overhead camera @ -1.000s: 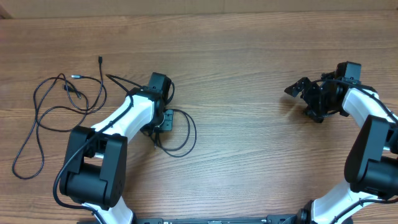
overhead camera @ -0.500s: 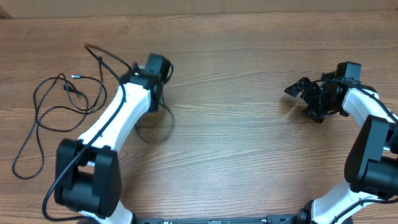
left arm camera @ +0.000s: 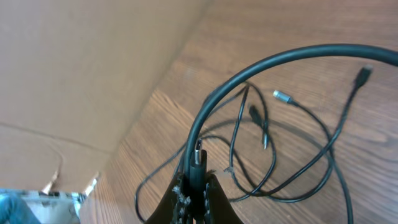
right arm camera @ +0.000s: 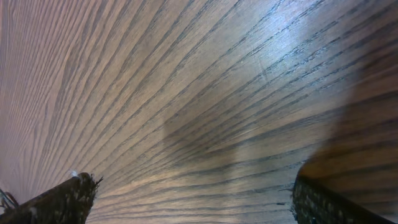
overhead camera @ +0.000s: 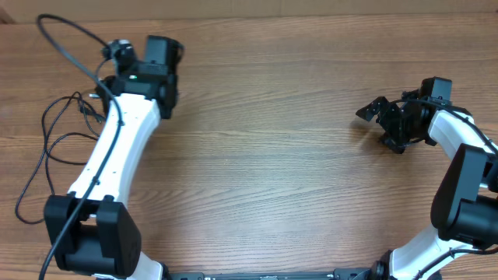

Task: Untangle cables
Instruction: 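Lay the cable at the left edge and open the left gripper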

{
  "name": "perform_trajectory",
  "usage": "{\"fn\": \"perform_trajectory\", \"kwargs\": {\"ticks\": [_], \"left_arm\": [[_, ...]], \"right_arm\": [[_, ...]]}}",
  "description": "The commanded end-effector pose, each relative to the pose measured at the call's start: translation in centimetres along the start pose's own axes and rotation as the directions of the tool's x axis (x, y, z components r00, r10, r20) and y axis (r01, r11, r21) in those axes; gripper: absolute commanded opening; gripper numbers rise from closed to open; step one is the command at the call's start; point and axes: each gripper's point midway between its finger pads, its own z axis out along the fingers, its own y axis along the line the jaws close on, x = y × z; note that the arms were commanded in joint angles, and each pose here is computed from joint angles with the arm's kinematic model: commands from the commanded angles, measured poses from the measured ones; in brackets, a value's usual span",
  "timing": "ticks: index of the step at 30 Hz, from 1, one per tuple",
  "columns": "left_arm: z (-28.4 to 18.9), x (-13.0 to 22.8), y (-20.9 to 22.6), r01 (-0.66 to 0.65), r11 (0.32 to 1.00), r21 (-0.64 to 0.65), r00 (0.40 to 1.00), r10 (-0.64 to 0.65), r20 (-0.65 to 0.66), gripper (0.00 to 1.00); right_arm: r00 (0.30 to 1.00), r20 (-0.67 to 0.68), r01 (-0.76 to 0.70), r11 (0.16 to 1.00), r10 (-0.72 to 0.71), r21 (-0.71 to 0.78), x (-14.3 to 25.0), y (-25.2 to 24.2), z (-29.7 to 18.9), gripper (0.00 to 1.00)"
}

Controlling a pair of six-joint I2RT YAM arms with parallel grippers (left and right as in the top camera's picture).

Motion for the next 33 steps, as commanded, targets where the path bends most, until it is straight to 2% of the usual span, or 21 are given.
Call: {"fn": "perform_trajectory", "kwargs": {"ticks": [1,8,14,18,22,28,30,31,33], "left_arm": [[1.3,0.4,0.5,0.073,0.995,0.074,0.995,-0.068,-0.072,0.04],[4.1,1.9,1.2,0.149,0.978,0.144,0.973,-0.119,-0.197,0.04],[5.1,2.4,1.8,0.179,0.972,0.15,0.962,-0.141,-0.232,0.05],[5.4,2.4,2.2,0.189,0.972,0.141,0.96,-0.153,-0.235,0.12],[5.7,2.5,2.4,0.198,0.971,0.137,0.957,-0.161,-0.241,0.36],[5.1,3.0,0.0,0.235,0.933,0.273,0.942,-0.149,-0.301,0.71],[4.6,3.2,-1.4,0.252,0.905,0.342,0.934,-0.135,-0.33,0.92],[3.9,3.4,-2.7,0.257,0.872,0.416,0.93,-0.106,-0.352,1.0],[2.9,3.6,-4.4,0.251,0.819,0.515,0.928,-0.054,-0.367,0.99]], "right_arm": [[1.0,-0.011,-0.015,1.0,0.016,0.018,0.3,-0.8,0.5,1.0],[1.0,-0.011,-0.015,1.0,0.016,0.018,0.3,-0.8,0.5,1.0],[1.0,-0.011,-0.015,1.0,0.016,0.018,0.3,-0.8,0.5,1.0],[1.0,-0.011,-0.015,1.0,0.016,0.018,0.3,-0.8,0.5,1.0],[1.0,-0.011,-0.015,1.0,0.016,0.018,0.3,-0.8,0.5,1.0],[1.0,-0.011,-0.015,1.0,0.016,0.018,0.3,-0.8,0.5,1.0],[1.0,-0.011,-0.015,1.0,0.016,0.018,0.3,-0.8,0.5,1.0],[1.0,-0.011,-0.015,1.0,0.016,0.018,0.3,-0.8,0.5,1.0],[1.0,-0.011,-0.015,1.0,0.016,0.018,0.3,-0.8,0.5,1.0]]}}
